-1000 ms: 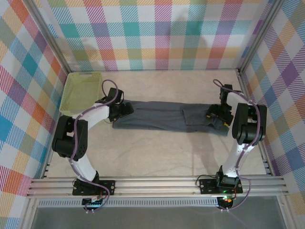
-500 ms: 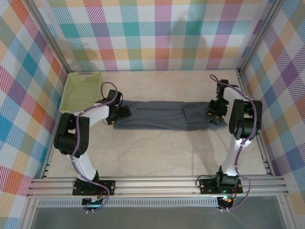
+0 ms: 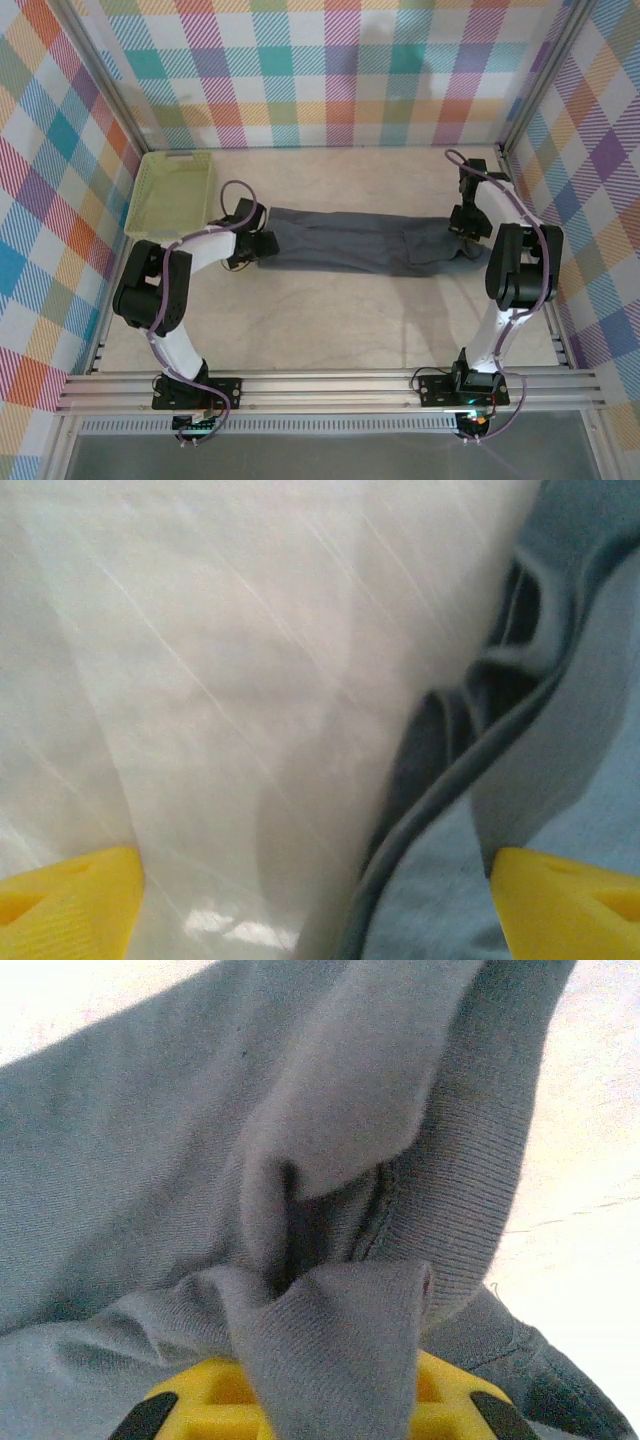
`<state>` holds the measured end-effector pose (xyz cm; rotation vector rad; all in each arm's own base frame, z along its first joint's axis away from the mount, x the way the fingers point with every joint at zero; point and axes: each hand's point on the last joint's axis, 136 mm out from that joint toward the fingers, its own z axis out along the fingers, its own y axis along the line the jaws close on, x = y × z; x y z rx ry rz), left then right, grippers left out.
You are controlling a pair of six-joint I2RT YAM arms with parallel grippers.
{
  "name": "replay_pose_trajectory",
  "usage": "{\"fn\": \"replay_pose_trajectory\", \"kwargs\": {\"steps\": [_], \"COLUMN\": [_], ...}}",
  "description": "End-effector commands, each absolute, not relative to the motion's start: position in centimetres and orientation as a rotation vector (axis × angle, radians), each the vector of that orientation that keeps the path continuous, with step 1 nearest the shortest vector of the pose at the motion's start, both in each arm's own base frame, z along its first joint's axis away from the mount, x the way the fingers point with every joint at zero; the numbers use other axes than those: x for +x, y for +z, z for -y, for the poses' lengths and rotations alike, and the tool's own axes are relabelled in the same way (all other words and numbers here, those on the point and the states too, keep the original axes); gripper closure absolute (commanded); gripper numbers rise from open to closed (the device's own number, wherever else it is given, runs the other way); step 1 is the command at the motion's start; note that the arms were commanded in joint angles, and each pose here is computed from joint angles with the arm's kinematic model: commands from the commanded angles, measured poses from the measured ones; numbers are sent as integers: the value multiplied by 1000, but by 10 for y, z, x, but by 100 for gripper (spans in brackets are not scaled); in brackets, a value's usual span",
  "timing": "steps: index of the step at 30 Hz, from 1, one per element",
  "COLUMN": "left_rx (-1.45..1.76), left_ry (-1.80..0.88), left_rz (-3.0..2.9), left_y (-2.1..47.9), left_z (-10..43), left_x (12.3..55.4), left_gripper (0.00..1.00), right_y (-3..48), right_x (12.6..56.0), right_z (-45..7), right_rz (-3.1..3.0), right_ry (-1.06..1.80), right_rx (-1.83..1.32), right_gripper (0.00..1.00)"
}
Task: Fold the inside-out t-shirt
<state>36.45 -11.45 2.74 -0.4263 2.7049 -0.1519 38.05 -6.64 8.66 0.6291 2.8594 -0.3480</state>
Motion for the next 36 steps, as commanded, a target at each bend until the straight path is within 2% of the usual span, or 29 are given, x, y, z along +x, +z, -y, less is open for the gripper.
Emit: {"fn": "replay_pose_trajectory", "kwargs": {"steps": [1,4,9,14,16,20,27,36], "left_rx": [-323,-303,-319,-343,-337,-336,-314,-330], "left_ry": [-246,-284,-257,-242,-247,-267,-361,-569], "left_rz": [-2827,-2791,-2713,-2706,-2707,-2747,-2779,-2762], "left_y": [26,47,75,65,59,37,22,12], "left_z": [155,162,153,153,157,167,185,214], "left_x": [316,317,348,378,388,395,371,320], "left_gripper": [11,9,11,18,22,35,62,76], "right_y": [127,144,164,183,188,189,177,160], "right_x": [379,385,399,413,418,425,429,420], "right_z": [85,76,43,3,-24,-74,-163,-259], "right_rz": [-2797,-2776,-2757,-2743,-2750,-2773,-2811,-2834], "right_ry": [-560,-619,-735,-722,-637,-466,-277,-75], "right_rx": [564,454,204,31,-14,-56,-150,-227], "right_gripper": [100,100,100,100,100,100,100,100]}}
